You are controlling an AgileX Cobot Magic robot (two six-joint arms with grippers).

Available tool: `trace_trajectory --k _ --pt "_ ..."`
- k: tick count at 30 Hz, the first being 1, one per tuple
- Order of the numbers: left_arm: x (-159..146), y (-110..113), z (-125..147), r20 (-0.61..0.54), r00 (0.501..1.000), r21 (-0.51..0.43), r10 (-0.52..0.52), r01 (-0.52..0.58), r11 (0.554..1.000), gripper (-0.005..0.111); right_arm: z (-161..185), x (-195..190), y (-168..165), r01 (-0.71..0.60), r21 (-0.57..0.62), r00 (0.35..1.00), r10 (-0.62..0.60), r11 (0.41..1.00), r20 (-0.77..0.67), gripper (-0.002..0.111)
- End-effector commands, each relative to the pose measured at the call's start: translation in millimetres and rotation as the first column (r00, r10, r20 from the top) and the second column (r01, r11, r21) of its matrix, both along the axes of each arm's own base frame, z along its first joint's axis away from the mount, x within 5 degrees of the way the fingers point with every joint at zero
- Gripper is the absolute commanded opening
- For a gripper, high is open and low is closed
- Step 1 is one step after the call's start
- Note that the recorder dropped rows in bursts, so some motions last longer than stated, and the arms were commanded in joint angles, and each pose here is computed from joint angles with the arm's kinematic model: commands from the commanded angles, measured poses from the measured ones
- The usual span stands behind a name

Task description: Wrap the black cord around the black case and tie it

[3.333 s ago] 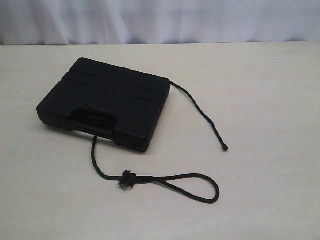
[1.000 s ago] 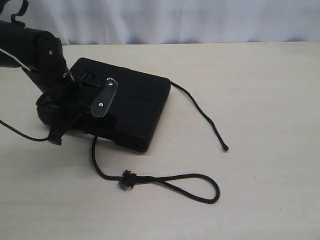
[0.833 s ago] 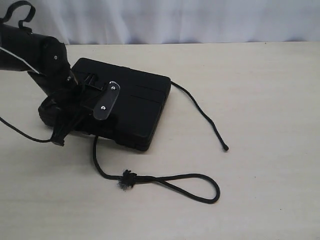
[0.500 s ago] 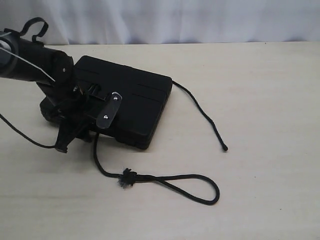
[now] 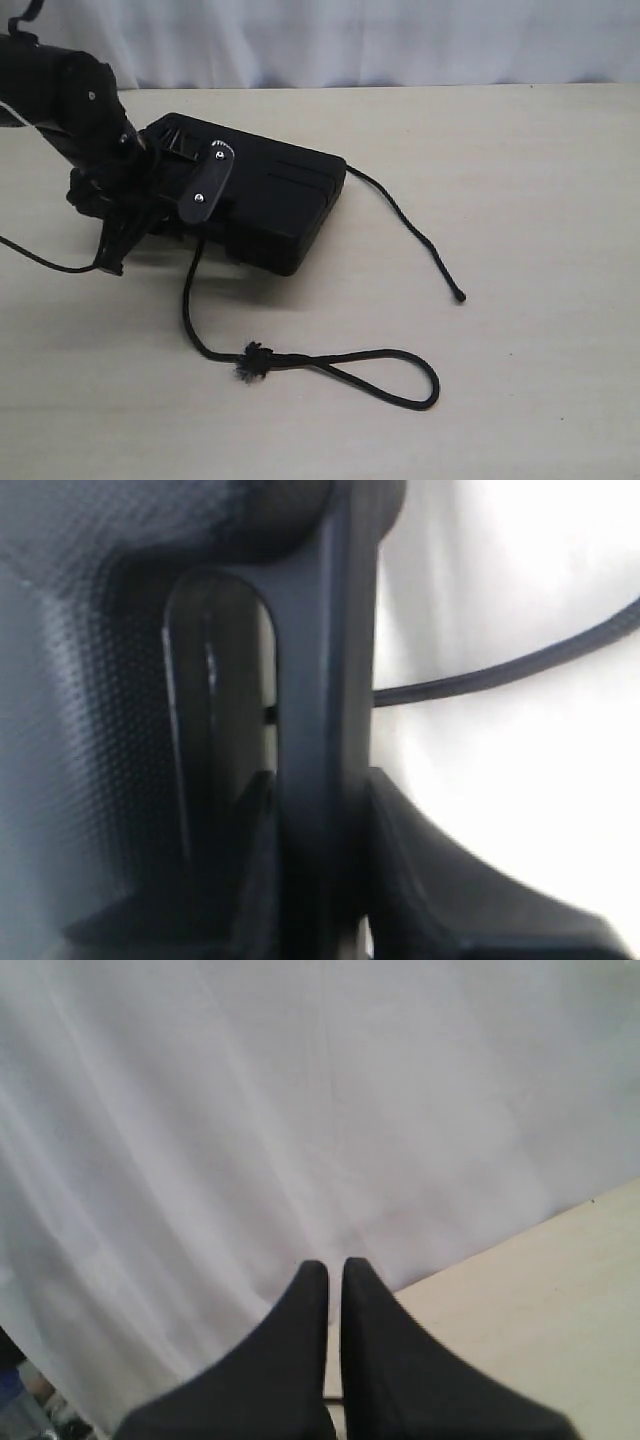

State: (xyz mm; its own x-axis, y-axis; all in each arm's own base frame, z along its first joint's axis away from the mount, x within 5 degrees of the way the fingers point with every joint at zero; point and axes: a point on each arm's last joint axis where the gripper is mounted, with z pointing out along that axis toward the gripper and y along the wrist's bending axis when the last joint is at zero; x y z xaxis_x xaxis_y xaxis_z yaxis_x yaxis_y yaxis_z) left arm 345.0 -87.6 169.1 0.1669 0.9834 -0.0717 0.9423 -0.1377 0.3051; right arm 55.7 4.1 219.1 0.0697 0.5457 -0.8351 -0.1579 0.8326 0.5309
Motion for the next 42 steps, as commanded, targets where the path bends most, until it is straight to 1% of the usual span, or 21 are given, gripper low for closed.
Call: trace_trajectory --k 1,3,5,8,10,12,13,16,18,21,23,24,26,28,29,30,33,35,37,40,42 --pt "-3 -2 31 0.098 0.995 -0.027 -0.005 0.008 1.000 0.000 14 -3 -5 0.018 0.082 0.992 -0.028 0.996 0.120 0.005" --pt "-5 -2 37 0.114 0.993 -0.031 -0.005 0.008 0.999 0.000 32 -7 -6 -0.007 0.104 0.981 -0.013 0.995 0.192 0.005" --pt "-6 -2 43 0.129 0.992 -0.035 -0.004 0.009 0.999 0.000 51 -11 -5 -0.025 0.065 0.962 0.006 0.998 0.275 0.005" --pt "-7 -2 45 0.129 0.992 -0.038 -0.003 0.008 0.999 0.000 78 -6 3 -0.094 0.023 0.935 0.080 0.995 0.346 0.005" --pt "-9 -1 45 0.113 0.994 -0.035 -0.005 0.009 0.999 0.000 95 3 14 -0.153 -0.059 0.901 0.164 0.986 0.401 0.005" --pt "-10 -1 45 0.109 0.994 -0.034 -0.005 0.009 0.999 0.000 111 21 32 -0.199 -0.197 0.859 0.267 0.960 0.437 0.005" --pt "-10 -1 45 0.109 0.994 -0.034 -0.005 0.009 0.999 0.000 114 35 41 -0.218 -0.250 0.853 0.309 0.943 0.420 0.005" --pt "-10 -1 45 0.109 0.994 -0.034 -0.005 0.009 0.999 0.000 125 79 70 -0.280 -0.394 0.838 0.423 0.875 0.345 0.005" --pt "-10 -1 45 0.107 0.994 -0.034 -0.006 0.009 0.999 0.000 123 117 86 -0.311 -0.483 0.861 0.458 0.818 0.221 0.005" --pt "-10 -1 45 0.104 0.995 -0.033 -0.006 0.009 0.999 0.000 104 169 98 -0.341 -0.558 0.921 0.388 0.757 -0.037 0.011" --pt "-10 -1 45 0.104 0.995 -0.034 -0.004 0.007 0.999 0.000 89 198 103 -0.369 -0.600 0.927 0.322 0.709 -0.190 0.020" --pt "-10 -1 45 0.104 0.995 -0.034 -0.004 0.007 0.999 0.000 82 210 106 -0.381 -0.619 0.924 0.301 0.686 -0.235 0.024" --pt "-10 -1 45 0.104 0.995 -0.034 -0.004 0.007 0.999 0.000 71 228 111 -0.402 -0.676 0.915 0.281 0.618 -0.288 0.034" --pt "-10 -1 45 0.104 0.995 -0.034 -0.004 0.007 0.999 0.000 64 239 116 -0.409 -0.728 0.912 0.287 0.551 -0.295 0.042" --pt "-10 -1 45 0.104 0.995 -0.034 -0.004 0.007 0.999 0.000 61 244 119 -0.407 -0.767 0.909 0.300 0.496 -0.289 0.049" --pt "-10 -1 45 0.104 0.995 -0.034 -0.004 0.007 0.999 0.000 60 246 121 -0.406 -0.791 0.907 0.306 0.458 -0.289 0.053" --pt "-10 -1 45 0.104 0.995 -0.035 -0.001 0.005 0.999 0.000 58 249 121 -0.389 -0.876 0.905 0.297 0.285 -0.305 0.072" --pt "-9 -1 45 0.109 0.994 -0.036 -0.001 0.005 0.999 0.000 62 247 117 -0.368 -0.911 0.911 0.266 0.187 -0.314 0.081" --pt "-9 -1 45 0.112 0.994 -0.037 -0.001 0.005 0.999 0.000 68 244 114 -0.339 -0.931 0.920 0.252 0.135 -0.299 0.085" --pt "-8 -1 46 0.121 0.993 -0.038 0.000 0.004 0.999 0.000 80 236 109 -0.312 -0.940 0.932 0.238 0.139 -0.274 0.083" --pt "-8 -2 46 0.129 0.992 -0.045 0.009 -0.004 0.999 0.000 81 230 105 -0.317 -0.938 0.934 0.219 0.140 -0.283 0.081"
